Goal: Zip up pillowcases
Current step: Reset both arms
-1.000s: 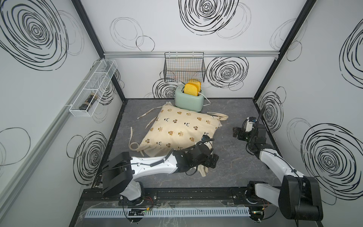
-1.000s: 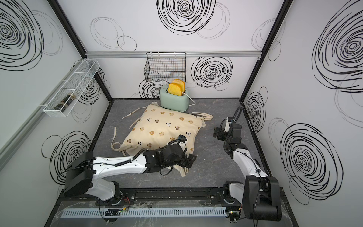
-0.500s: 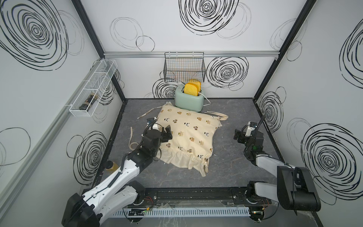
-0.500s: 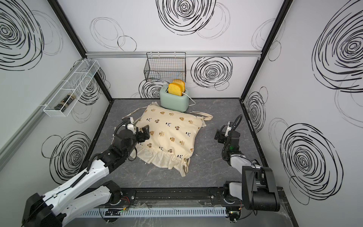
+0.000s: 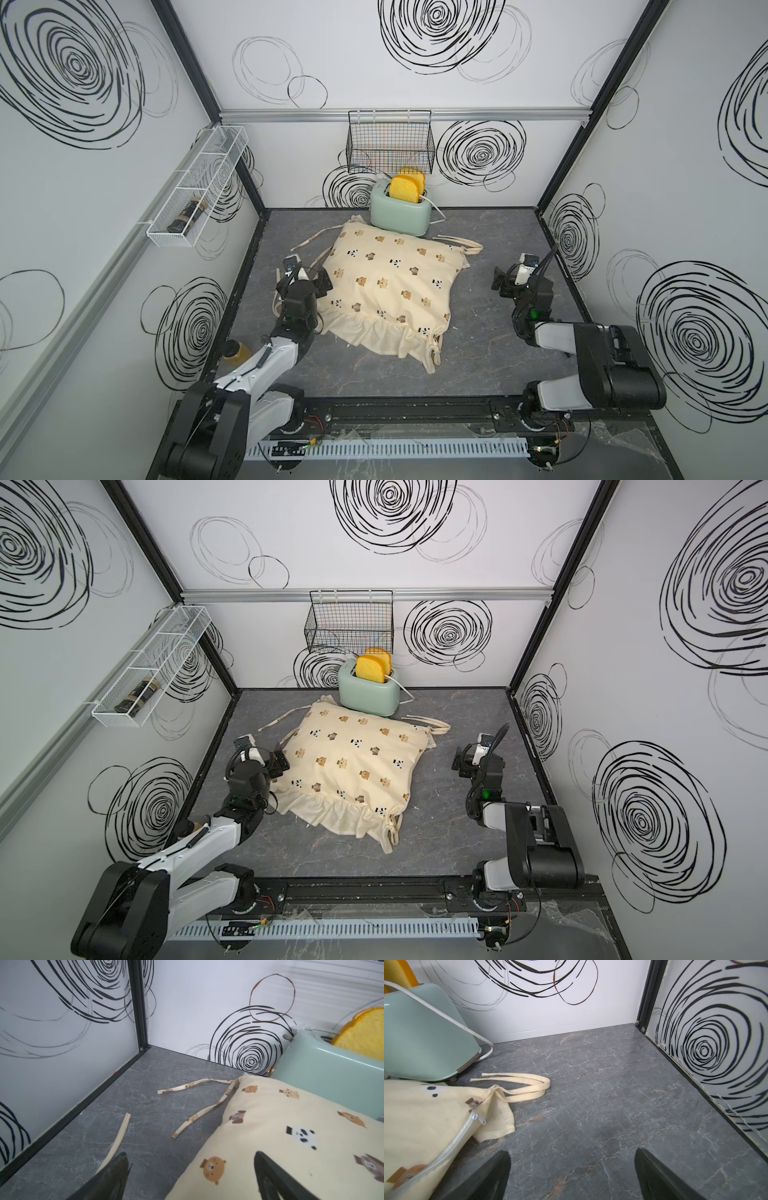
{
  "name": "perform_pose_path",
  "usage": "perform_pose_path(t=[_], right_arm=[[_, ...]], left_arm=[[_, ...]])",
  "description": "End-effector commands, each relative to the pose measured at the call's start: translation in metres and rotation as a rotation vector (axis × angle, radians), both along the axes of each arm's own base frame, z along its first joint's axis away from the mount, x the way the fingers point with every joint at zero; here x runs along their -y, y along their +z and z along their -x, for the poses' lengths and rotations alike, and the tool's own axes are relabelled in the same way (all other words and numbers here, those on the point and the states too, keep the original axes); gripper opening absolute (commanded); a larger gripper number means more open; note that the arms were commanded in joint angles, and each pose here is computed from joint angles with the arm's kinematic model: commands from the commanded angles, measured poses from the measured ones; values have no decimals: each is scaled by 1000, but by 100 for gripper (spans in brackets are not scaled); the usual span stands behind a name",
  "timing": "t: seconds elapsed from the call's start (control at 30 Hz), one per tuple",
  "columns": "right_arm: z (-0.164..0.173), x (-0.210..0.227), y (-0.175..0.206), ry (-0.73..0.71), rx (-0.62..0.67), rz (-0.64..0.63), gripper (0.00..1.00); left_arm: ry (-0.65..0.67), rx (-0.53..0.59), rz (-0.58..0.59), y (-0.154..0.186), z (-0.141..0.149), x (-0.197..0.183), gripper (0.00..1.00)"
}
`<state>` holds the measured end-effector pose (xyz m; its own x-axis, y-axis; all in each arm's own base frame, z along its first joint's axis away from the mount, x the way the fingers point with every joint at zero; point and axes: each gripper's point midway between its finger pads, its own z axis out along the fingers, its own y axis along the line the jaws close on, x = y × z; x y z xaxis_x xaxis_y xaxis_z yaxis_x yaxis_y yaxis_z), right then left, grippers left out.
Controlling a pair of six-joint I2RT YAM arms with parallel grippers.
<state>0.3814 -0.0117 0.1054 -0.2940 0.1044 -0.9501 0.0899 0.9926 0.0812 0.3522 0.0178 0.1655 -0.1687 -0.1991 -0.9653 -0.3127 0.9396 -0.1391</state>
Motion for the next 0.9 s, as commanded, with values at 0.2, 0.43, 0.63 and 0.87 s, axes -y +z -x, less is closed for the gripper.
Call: perform_pose_path(t=[0.2, 0.43, 0.63, 0.87], right_arm=[[3, -3, 11, 32, 94, 24, 98], [4, -3, 11, 31, 96, 27, 98], [3, -4, 12, 28, 96, 31, 98], [3, -4, 12, 28, 95, 32, 98]], left_arm=[[12, 98, -113, 10, -15, -25, 96], [-71, 110, -95, -6, -24, -16, 96], [-105, 130, -149, -9, -22, -1, 96], [-102, 149, -172, -9, -16, 4, 96]])
